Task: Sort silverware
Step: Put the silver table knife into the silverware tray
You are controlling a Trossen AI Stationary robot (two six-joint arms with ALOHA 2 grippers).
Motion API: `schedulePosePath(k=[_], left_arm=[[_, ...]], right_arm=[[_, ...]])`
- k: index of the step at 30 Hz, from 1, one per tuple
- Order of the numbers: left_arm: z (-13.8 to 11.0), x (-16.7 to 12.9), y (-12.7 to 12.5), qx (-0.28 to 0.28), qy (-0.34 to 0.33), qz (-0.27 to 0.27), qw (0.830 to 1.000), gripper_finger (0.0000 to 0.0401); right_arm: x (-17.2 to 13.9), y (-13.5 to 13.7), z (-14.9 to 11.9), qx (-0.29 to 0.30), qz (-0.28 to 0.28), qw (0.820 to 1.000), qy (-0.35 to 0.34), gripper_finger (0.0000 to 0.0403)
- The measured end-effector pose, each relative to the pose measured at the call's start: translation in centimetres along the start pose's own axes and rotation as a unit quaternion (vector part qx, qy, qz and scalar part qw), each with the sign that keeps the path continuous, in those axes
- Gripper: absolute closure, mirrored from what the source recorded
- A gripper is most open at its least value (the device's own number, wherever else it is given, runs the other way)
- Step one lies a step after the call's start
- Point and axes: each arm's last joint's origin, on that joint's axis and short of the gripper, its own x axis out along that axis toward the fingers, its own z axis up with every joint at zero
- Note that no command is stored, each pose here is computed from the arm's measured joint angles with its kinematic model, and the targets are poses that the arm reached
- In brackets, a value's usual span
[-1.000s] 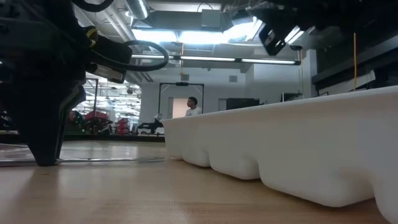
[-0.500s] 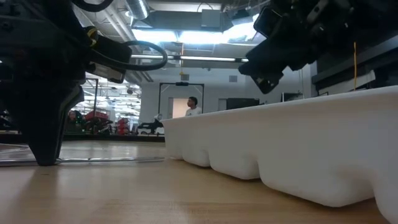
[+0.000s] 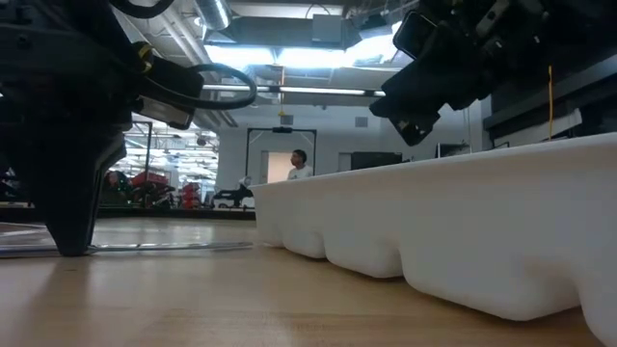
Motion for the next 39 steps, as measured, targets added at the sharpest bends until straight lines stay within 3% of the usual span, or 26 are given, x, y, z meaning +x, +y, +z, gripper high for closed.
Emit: schedulePosePath(k=[17, 22, 26, 34, 39], left_arm=[[0.1, -0.9, 0.1, -0.021, -0.005, -0.01, 1.0, 0.0395], [-0.4, -1.0, -0.2, -0.044, 0.064, -0.049, 0.996, 0.0376], [-1.5, -1.2, -0.8, -0.032, 0.099, -0.067, 0.992, 0.035], [-4.3, -1.6, -0.9, -0.08, 0.136, 0.0, 0.987, 0.0277], [-5.8, -1.9, -0.9, -0.112, 0.147, 0.036, 0.982, 0.0257]], right_arm=[[0.0, 0.0, 0.0, -0.001, 0.002, 1.0, 0.001, 0.0278], [0.0, 0.2, 0.2, 0.002, 0.018, 1.0, -0.007, 0.0278], [0.0, 0.4, 0.9, 0.002, 0.035, 0.999, -0.029, 0.0278], [0.3, 1.3, 4.3, -0.016, 0.049, 0.996, -0.076, 0.0278], [0.3, 1.8, 6.0, -0.026, 0.056, 0.993, -0.098, 0.0278]])
